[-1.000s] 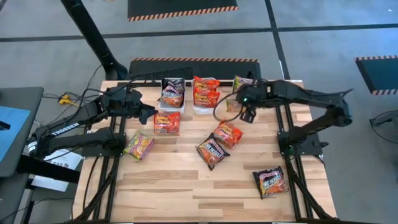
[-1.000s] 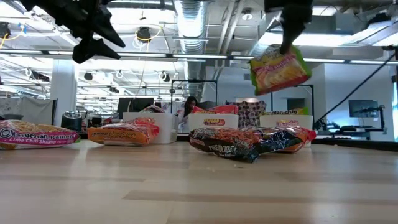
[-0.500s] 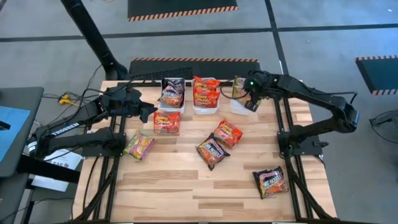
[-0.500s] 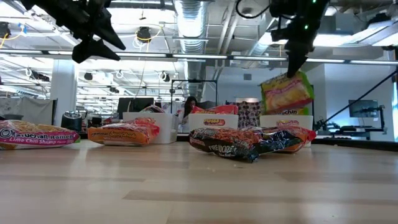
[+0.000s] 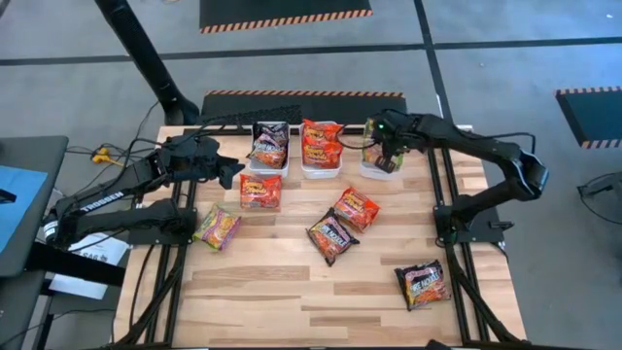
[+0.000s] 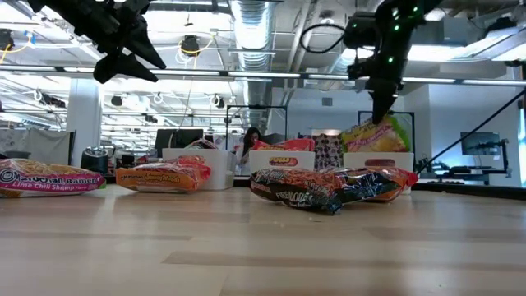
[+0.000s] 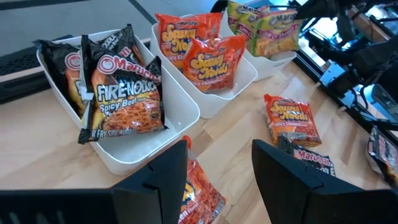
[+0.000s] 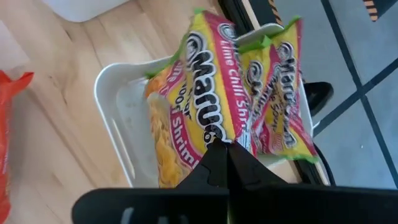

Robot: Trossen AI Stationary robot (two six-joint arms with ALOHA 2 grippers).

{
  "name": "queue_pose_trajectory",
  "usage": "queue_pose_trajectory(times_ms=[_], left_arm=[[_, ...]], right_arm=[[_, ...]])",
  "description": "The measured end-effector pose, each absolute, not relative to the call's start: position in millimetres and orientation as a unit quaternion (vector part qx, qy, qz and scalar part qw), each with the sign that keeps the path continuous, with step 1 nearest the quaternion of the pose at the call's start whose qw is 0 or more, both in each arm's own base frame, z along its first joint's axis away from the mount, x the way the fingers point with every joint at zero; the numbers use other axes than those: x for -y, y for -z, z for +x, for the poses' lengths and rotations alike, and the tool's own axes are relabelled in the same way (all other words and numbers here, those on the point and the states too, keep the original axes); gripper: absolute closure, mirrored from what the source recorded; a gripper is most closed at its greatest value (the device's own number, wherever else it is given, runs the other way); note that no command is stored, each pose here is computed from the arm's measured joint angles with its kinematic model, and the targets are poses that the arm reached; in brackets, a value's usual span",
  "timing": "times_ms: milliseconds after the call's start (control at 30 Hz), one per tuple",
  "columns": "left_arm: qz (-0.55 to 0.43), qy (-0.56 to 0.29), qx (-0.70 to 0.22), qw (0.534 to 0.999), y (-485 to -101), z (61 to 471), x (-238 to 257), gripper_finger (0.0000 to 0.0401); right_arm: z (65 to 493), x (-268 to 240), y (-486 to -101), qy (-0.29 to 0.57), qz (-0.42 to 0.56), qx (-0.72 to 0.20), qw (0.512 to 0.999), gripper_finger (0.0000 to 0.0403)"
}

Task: Sort Maruchan noodles
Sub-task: Put the green noodle pack into the right white bin

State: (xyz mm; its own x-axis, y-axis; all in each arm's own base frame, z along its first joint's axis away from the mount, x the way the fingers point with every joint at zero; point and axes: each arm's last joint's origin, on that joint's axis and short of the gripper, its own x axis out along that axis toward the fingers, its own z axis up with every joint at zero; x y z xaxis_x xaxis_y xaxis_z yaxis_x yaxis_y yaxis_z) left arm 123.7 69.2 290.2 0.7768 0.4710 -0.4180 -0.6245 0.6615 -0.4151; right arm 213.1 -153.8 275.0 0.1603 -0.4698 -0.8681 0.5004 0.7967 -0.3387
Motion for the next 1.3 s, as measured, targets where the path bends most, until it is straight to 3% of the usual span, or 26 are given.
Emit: queue_pose_trajectory(times_ms=[267,900,1100,1300], left_arm=[[-0.277,-0.306,-0.138,0.901,-290,124,-69,0.0234],[-0.273,-0.316,-0.136,0.898,-290,123,-70,0.0234],[-0.273,-0.316,-0.137,0.898,-290,123,-70,0.0234],[-0.273,-0.316,-0.136,0.898,-290,123,-70,0.0234]], right_arm=[[224,162,-258,0.314,0.017,-0.585,0.747,0.0398],[221,164,-256,0.331,0.045,-0.587,0.737,0.0302],[216,162,-268,0.340,0.088,-0.595,0.723,0.0261],[219,161,-293,0.340,0.122,-0.568,0.740,0.0247]])
